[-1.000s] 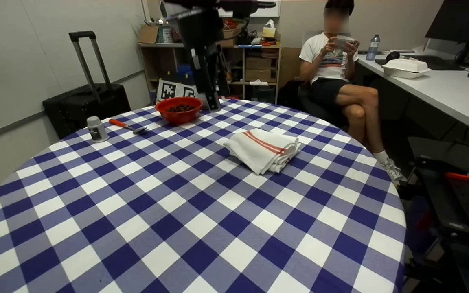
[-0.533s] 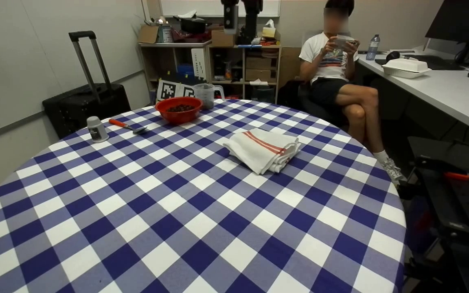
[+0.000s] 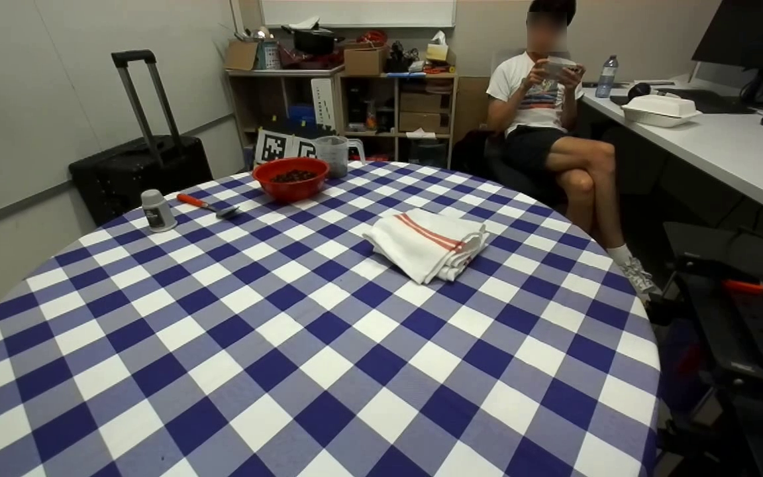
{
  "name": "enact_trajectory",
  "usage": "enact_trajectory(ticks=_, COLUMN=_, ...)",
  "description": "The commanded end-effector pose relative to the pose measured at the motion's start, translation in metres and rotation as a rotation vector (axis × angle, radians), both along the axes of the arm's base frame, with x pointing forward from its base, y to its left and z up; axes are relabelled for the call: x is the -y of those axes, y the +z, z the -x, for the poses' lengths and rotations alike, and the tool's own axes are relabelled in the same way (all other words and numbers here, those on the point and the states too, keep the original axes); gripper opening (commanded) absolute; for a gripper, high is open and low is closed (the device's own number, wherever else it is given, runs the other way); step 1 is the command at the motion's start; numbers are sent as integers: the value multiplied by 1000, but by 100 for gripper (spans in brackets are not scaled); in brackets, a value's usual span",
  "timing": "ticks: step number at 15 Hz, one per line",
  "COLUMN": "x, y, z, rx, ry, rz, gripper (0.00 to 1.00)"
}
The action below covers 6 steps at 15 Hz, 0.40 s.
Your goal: Fold the cloth on the table
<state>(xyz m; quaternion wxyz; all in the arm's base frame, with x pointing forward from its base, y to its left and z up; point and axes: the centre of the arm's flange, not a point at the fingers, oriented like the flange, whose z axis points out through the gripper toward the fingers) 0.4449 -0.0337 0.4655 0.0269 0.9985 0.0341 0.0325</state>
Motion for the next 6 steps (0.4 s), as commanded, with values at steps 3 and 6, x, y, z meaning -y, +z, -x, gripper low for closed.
enact_trajectory(ticks=3, x=0, y=6, z=22, rx=11, ry=9, rz=9, gripper=100)
enact_trajectory(ticks=6, x=-1, y=4, z=24, rx=5, ry=11, rz=9, gripper=100)
